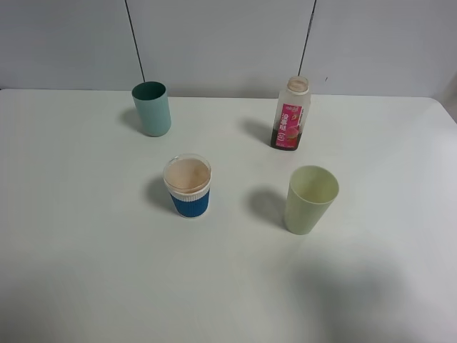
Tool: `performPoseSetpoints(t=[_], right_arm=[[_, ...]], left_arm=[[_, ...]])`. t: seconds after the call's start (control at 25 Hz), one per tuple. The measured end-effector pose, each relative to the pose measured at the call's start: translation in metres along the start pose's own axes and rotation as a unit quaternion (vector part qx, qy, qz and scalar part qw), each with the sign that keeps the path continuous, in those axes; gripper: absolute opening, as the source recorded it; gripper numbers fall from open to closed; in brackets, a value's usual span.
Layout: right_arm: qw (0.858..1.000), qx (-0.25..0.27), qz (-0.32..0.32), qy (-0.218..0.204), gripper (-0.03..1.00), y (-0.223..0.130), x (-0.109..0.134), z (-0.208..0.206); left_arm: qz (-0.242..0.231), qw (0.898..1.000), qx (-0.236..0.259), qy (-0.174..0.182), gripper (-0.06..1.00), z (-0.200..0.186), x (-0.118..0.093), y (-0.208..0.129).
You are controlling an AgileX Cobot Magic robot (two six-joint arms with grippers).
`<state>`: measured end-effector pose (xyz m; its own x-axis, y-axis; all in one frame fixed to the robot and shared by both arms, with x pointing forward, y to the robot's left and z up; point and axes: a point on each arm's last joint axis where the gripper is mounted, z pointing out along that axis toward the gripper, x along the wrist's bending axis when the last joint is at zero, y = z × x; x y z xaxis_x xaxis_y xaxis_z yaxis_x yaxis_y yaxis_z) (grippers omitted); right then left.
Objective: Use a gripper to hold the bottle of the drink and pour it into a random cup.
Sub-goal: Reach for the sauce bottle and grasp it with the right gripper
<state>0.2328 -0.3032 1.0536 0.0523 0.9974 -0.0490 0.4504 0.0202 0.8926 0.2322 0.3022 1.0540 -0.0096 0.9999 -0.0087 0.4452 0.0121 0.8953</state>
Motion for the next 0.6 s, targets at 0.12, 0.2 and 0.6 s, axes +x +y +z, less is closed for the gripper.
performPoseSetpoints(t=[0.12, 0.2, 0.6], right_arm=[[1.000, 0.000, 0.000, 0.000, 0.99, 0.0000, 0.0000, 0.0000], [1.000, 0.000, 0.000, 0.000, 0.99, 0.0000, 0.0000, 0.0000], [1.000, 0.000, 0.000, 0.000, 0.99, 0.0000, 0.0000, 0.0000]], left_arm=[[0.000, 1.000, 0.000, 0.000, 0.93, 0.0000, 0.0000, 0.0000], [0.000, 1.000, 0.000, 0.000, 0.93, 0.0000, 0.0000, 0.0000], [0.000, 1.000, 0.000, 0.000, 0.93, 0.0000, 0.0000, 0.0000]])
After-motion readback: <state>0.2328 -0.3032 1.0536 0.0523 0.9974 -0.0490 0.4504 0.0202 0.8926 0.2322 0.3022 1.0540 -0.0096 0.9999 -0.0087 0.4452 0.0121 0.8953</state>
